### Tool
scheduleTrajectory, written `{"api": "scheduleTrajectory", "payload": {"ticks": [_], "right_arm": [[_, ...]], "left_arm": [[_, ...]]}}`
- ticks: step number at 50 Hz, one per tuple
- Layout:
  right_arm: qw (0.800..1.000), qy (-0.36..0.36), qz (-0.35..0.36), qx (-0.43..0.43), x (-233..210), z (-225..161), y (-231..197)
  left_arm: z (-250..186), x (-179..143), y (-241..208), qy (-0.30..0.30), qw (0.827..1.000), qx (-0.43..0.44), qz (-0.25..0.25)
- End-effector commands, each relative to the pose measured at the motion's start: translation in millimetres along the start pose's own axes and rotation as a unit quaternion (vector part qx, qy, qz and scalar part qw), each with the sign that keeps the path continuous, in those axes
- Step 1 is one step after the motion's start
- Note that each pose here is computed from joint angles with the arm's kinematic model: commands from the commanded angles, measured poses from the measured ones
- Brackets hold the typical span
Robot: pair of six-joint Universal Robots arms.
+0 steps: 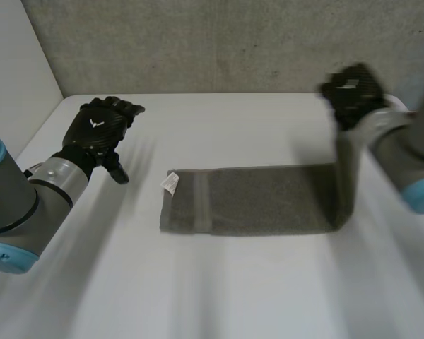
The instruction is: Fold the towel.
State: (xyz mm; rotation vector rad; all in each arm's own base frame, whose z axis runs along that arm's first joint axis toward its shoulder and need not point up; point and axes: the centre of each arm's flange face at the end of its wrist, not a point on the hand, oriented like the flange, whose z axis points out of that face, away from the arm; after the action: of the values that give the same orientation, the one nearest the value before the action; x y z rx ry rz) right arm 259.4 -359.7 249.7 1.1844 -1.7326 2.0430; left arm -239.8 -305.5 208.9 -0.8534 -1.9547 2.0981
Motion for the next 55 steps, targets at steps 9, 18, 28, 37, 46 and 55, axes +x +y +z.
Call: {"api": "scheduleTrajectory", "payload": {"ticks": [9,18,28,37,46,55], "right_arm": [[0.962,-0.228,-0.016,0.149,-213.9,-44.7,-90.9],[0.957,-0.252,-0.042,0.137,-236.0,-52.9,-77.8],[0.977,-0.189,0.075,0.065,-153.3,-47.5,-69.0],[0.972,-0.200,0.097,-0.082,-133.6,-68.0,3.4],[0.972,-0.167,0.101,-0.129,-126.1,-69.0,54.6],[0.977,-0.132,0.096,-0.136,-117.0,-62.6,60.9]], "left_arm": [[2.5,-5.9,-8.2,-0.010,1.000,0.012,-0.023],[1.3,-2.5,-6.9,-0.004,1.000,0.010,-0.024],[0.4,6.6,-11.1,0.008,1.000,0.016,-0.022],[-4.3,25.9,-10.5,0.032,0.999,0.013,-0.022],[-6.3,32.1,-9.9,0.040,0.999,0.011,-0.023],[-9.6,34.0,-7.8,0.042,0.999,0.006,-0.026]]}}
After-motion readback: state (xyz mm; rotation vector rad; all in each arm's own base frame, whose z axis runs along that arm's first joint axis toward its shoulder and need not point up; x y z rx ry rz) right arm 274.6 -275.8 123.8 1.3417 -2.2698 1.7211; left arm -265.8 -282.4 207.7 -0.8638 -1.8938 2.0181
